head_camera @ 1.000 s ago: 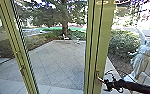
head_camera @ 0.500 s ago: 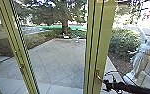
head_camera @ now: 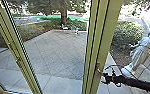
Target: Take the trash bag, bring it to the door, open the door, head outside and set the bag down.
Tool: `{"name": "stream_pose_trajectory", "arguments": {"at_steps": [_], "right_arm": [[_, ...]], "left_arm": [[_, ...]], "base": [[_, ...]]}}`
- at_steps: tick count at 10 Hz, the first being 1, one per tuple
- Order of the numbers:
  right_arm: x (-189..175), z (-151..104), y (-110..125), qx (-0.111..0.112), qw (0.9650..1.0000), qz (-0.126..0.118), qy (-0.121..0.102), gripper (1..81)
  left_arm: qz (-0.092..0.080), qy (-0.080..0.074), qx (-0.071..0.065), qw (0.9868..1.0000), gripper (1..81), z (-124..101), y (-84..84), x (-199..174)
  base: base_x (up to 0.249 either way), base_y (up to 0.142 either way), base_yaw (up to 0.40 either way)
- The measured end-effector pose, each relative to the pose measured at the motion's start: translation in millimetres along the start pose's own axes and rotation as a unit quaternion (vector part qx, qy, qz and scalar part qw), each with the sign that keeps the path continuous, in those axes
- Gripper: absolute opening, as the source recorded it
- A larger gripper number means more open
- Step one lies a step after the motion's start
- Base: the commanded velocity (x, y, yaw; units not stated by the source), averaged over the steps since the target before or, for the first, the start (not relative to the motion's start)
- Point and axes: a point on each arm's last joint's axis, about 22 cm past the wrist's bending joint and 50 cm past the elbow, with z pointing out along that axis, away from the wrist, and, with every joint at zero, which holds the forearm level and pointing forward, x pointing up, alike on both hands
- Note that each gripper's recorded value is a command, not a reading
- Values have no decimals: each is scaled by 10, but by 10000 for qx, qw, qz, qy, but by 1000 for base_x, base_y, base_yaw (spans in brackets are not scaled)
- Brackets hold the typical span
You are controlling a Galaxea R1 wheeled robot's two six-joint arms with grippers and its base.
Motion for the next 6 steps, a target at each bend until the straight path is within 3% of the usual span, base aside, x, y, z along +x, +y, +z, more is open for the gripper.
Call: {"name": "stream_pose_trajectory", "arguments": {"at_steps": [4, 6], "right_arm": [[136, 53, -124, 27, 9998, -31, 189, 811], [166, 38, -128, -122, 9995, -248, 153, 811]], "left_arm": [[-11, -21, 19, 10000, 10, -13, -39, -17], [-28, -53, 34, 10000, 10, -20, -65, -76]], "base": [[0, 0, 0], [0, 0, 0]]}}
